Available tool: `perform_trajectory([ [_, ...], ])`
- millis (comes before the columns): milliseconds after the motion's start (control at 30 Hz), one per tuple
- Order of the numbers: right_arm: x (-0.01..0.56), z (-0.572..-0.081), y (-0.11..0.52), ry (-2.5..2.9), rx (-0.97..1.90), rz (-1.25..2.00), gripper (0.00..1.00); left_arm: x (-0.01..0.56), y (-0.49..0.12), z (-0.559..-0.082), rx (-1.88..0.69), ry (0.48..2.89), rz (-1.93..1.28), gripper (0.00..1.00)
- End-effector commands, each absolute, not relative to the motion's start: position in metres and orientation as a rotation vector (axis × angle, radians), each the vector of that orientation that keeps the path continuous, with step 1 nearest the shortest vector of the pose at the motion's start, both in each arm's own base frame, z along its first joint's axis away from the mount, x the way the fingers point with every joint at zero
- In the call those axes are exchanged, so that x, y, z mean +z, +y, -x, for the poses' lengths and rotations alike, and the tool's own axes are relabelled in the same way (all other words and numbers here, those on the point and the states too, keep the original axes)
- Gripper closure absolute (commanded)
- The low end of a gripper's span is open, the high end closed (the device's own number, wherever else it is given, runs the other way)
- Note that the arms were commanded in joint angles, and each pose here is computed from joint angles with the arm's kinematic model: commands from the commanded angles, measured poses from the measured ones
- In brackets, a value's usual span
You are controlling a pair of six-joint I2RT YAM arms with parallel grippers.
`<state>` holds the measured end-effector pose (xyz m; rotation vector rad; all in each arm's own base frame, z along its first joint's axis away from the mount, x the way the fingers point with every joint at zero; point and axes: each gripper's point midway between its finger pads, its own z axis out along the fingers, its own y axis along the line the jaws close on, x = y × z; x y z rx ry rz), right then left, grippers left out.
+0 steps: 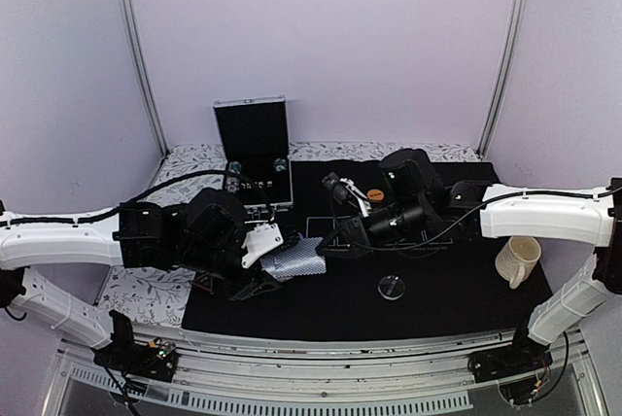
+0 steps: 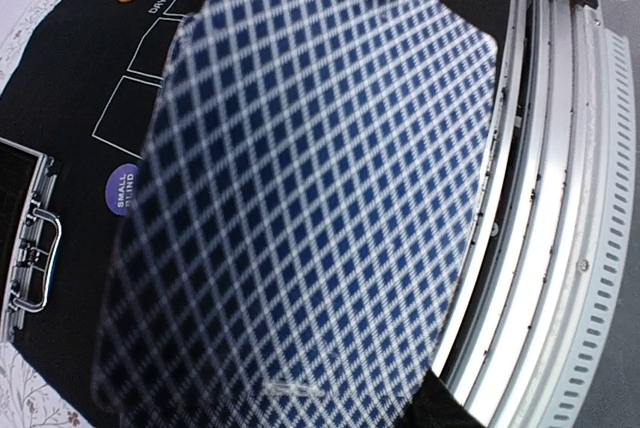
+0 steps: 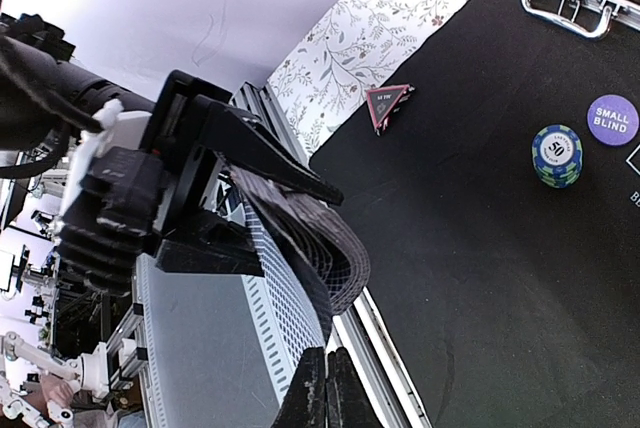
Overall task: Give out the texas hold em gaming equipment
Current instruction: Pick up the poker card from the face-down deck piles, then distribute the poker card in the big blind area.
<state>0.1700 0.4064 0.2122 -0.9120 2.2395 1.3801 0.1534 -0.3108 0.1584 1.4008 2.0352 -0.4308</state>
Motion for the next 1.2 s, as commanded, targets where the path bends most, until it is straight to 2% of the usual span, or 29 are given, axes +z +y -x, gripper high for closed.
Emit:
perform_trajectory([
  [0, 0.235, -0.171, 0.400, 2.167, 1.398, 0.916, 0.98, 0.166, -0.311, -0.159, -0.461, 2.024, -1.352, 0.56],
  [333, 0.252, -0.177, 0.386, 2.128, 1.387, 0.867, 0.98, 0.170, -0.306, -0.164, -0.450, 2.025, -1.322, 0.56],
  [867, 0.276, -0.223, 0.299, 2.112, 1.182, 0.553, 0.98, 0.169, -0.304, -0.166, -0.451, 2.026, -1.321, 0.56],
  [1167, 0.273, -0.228, 0.282, 2.127, 1.127, 0.502, 0.98, 0.170, -0.304, -0.166, -0.454, 2.025, -1.321, 0.56],
])
